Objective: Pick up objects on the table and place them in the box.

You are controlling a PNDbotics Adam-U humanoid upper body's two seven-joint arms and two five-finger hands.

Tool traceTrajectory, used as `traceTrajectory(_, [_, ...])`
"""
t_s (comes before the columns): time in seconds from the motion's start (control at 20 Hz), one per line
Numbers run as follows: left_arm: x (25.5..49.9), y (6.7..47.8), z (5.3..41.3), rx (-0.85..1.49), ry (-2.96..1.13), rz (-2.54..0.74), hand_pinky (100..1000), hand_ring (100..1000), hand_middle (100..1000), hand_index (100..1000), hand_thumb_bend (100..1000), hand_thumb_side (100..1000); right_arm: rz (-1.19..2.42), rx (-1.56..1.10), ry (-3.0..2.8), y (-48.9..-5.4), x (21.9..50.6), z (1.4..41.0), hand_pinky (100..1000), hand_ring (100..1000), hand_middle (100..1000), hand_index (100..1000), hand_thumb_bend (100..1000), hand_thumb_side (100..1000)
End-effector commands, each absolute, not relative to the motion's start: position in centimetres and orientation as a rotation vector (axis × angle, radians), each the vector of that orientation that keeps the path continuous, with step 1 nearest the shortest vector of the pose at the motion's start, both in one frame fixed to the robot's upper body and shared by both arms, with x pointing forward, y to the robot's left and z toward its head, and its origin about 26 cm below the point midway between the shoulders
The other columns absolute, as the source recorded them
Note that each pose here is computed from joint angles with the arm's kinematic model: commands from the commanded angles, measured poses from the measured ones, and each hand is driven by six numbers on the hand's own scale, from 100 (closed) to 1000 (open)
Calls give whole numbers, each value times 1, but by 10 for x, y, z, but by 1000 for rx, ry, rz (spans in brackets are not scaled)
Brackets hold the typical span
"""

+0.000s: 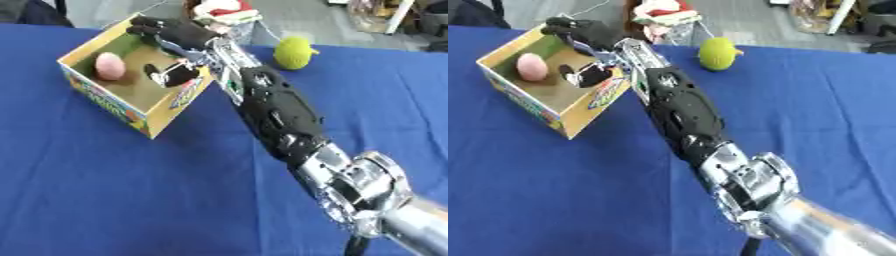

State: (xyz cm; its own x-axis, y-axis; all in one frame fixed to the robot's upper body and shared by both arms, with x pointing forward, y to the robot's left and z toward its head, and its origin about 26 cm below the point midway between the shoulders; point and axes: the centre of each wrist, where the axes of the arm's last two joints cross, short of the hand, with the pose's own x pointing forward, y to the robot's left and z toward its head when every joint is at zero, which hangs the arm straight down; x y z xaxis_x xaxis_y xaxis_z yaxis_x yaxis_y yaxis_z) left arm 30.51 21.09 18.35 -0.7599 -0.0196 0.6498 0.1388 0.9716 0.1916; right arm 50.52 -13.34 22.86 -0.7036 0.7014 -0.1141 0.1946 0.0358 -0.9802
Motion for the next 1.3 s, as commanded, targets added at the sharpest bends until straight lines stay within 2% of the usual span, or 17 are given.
traceTrajectory(0.05, [303,211,190,-78,-2441,-313,460,587,563,739,279,349,1662,-956,-1979,-141,505,253,892,917,1000,1000,100,292])
traceTrajectory(0.4, [304,216,187,-52,-2430,-321,461,590,566,741,288,356,1438,-1008,-2031,-182,505,290,899,916,997,1000,100,268])
traceTrajectory(0.7, [304,219,185,-23,-2416,-328,459,592,567,743,296,357,1193,-1046,-1961,-239,506,303,900,909,982,1000,100,308])
traceTrajectory(0.9, [305,221,184,-10,-2414,-331,459,593,569,743,297,365,1104,-1051,-1879,-263,508,296,898,908,978,1000,100,352])
traceTrajectory(1.15, [305,222,184,0,-2413,-333,458,594,570,743,299,366,1016,-1069,-1699,-294,512,264,894,903,971,1000,100,435])
traceTrajectory(1.25, [305,222,184,1,-2413,-335,458,594,570,743,299,366,991,-1076,-1658,-300,514,255,894,903,971,1000,100,435])
traceTrajectory(1.3, [305,222,184,2,-2413,-335,458,594,571,743,299,367,985,-1078,-1646,-302,514,252,894,903,969,1000,100,475])
